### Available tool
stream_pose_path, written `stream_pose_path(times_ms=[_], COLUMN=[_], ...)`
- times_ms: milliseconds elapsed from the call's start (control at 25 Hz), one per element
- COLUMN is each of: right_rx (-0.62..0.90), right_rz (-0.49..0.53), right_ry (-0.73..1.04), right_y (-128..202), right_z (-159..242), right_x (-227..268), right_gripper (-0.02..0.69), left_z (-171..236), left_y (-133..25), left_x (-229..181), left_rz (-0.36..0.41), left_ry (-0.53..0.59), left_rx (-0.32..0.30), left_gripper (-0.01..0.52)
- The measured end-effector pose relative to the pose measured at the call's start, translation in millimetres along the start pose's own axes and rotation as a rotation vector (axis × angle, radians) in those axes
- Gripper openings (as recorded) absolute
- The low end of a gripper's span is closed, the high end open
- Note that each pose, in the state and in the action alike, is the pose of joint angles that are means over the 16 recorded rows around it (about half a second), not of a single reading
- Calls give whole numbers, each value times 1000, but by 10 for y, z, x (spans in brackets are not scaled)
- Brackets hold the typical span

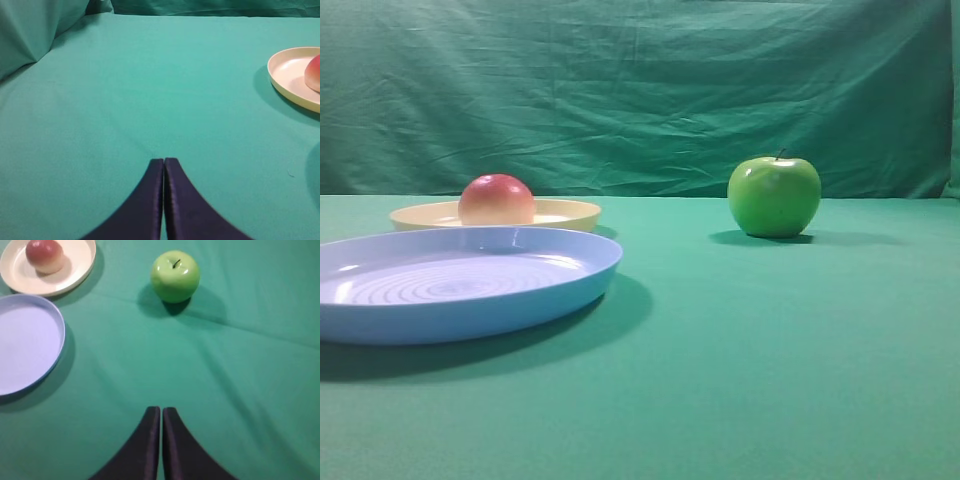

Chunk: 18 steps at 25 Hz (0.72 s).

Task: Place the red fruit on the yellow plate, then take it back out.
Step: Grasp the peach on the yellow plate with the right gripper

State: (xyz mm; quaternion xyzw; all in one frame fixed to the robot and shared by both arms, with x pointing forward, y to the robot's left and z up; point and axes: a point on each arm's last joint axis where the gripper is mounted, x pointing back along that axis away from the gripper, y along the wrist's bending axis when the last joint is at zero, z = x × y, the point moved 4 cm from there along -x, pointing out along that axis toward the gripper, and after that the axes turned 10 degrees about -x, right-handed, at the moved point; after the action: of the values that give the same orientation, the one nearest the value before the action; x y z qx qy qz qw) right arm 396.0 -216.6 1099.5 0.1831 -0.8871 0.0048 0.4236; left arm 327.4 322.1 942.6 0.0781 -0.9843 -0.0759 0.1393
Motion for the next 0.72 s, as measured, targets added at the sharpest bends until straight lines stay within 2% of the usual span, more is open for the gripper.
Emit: stream_pose_path(times_ms=[400,720], right_rx=[46,132], right_rz=[-20,-65], right_ry=[52,52], right_y=[97,212], right_z=[-361,-748], right_x=[-349,-846], right_gripper=[0,0], left_z=[0,0], left_y=[0,0], left_x=[0,0], left_rz=[0,0], left_ry=[0,0], left_rx=[0,0], left_gripper=[0,0])
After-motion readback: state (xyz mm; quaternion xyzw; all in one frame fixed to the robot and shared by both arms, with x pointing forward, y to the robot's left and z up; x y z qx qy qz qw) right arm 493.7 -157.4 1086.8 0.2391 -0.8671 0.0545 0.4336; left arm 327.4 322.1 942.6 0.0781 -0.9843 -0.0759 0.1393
